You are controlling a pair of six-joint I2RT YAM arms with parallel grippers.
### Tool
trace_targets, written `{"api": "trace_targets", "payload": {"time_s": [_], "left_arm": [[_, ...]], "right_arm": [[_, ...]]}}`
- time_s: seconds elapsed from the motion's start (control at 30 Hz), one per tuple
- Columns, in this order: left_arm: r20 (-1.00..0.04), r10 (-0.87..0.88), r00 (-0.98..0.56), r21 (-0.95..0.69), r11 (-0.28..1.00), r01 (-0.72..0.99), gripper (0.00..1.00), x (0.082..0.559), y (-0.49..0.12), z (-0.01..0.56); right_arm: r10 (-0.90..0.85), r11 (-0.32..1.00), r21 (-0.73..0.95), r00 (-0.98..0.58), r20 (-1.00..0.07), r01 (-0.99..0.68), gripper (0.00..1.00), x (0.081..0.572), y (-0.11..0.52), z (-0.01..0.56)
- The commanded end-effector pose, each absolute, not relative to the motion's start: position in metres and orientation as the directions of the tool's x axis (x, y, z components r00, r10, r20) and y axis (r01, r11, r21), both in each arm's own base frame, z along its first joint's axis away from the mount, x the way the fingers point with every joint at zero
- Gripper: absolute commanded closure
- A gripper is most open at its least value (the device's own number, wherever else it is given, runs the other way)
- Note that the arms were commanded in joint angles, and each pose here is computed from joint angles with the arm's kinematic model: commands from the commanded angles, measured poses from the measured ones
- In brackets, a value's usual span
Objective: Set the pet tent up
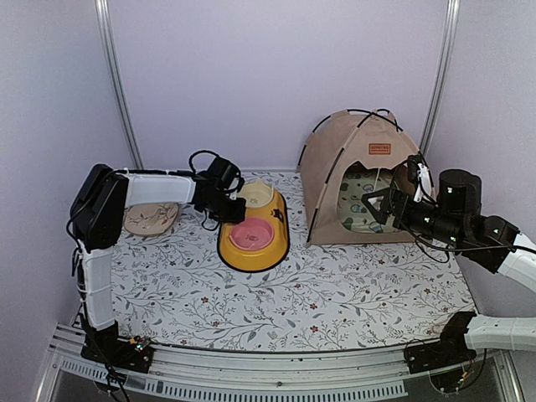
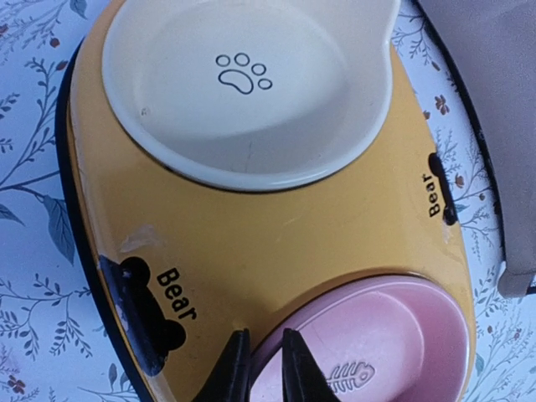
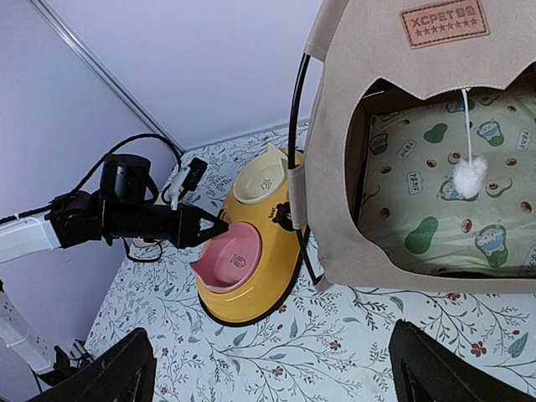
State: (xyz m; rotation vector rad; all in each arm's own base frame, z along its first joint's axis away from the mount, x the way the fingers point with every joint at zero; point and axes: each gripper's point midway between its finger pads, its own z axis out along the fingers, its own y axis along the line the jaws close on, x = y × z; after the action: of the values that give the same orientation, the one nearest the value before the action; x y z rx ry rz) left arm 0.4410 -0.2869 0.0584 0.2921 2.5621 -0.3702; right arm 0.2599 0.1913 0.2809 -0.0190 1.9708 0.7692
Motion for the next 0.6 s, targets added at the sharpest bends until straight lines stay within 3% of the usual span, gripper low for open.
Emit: {"api": "trace_targets", "payload": {"time_s": [0.0, 0.57], "left_arm": [[-0.511, 0.141, -0.848, -0.200, 0.940, 0.278, 0.86, 0.449, -0.284, 0.040], [-0.521, 0.126, -0.844, -0.189, 0.948, 0.258, 0.85, 0.488, -0.274, 0.032]], "right_arm": [[0.319, 0.794, 0.512, -0.492, -0.810, -0.328, 0.01, 0.259, 0.188, 0.299], [0.314, 0.798, 0.508, -0.498, -0.809, -0.323, 0.01, 0.259, 0.188, 0.300]]}}
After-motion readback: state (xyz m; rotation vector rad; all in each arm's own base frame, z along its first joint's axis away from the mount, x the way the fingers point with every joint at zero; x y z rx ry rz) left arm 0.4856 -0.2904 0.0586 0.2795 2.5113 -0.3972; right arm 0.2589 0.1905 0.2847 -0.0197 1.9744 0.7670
